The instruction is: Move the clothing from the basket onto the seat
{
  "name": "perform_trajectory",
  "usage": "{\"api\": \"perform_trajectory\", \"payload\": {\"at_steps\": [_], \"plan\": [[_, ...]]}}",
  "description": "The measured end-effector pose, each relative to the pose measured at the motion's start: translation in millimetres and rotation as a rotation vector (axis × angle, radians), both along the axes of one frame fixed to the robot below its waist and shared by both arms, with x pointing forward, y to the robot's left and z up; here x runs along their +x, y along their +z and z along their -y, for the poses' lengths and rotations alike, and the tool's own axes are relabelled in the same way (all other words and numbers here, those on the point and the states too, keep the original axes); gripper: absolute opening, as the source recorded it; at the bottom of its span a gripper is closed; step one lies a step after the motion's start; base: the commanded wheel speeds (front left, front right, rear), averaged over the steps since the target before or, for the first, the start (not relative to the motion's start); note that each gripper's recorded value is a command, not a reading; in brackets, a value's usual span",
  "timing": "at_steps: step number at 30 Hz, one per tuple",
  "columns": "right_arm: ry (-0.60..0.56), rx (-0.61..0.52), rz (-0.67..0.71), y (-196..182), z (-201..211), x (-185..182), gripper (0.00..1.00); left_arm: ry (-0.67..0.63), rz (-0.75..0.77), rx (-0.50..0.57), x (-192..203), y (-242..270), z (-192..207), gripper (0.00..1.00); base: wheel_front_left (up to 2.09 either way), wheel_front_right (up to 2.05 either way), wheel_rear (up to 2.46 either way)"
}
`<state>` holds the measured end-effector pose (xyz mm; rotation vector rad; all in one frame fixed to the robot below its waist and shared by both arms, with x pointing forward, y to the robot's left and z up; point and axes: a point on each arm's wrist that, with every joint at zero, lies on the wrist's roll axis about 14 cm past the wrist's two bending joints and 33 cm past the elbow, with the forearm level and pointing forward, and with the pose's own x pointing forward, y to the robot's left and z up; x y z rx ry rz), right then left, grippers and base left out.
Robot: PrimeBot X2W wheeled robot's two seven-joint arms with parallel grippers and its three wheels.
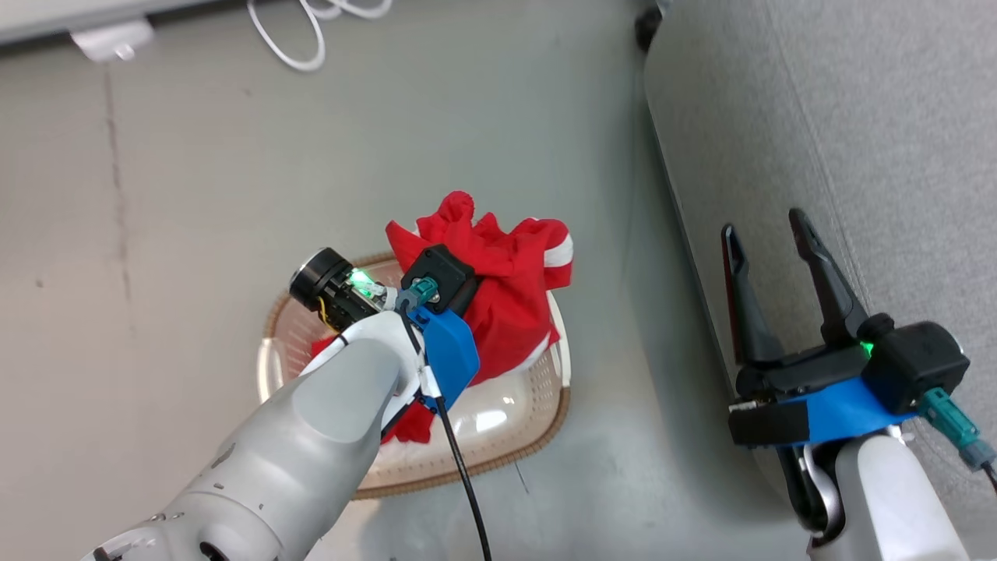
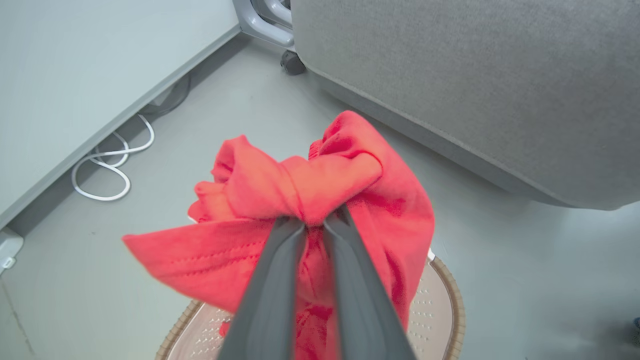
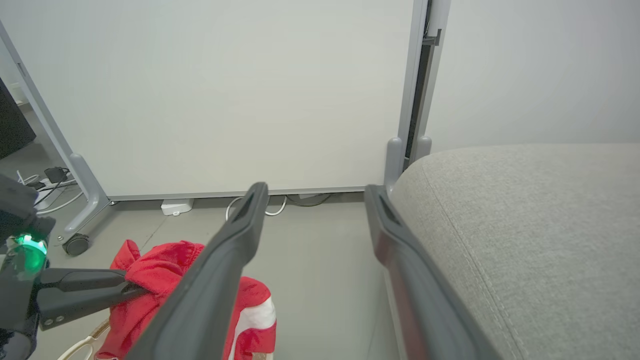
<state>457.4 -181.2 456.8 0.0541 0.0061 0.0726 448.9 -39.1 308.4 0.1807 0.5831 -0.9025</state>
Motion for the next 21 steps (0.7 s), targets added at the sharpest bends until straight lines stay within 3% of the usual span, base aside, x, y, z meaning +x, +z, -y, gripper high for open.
{"api": "perform_trajectory", "payload": {"at_steps": [21], "plan": [[0.086,0.035,0.120,59.7,-34.4,-63.1,1.00,0.201,0.385,-0.263,1.0,189.6,-33.3,0.00,0.00,0.00,0.00]]}}
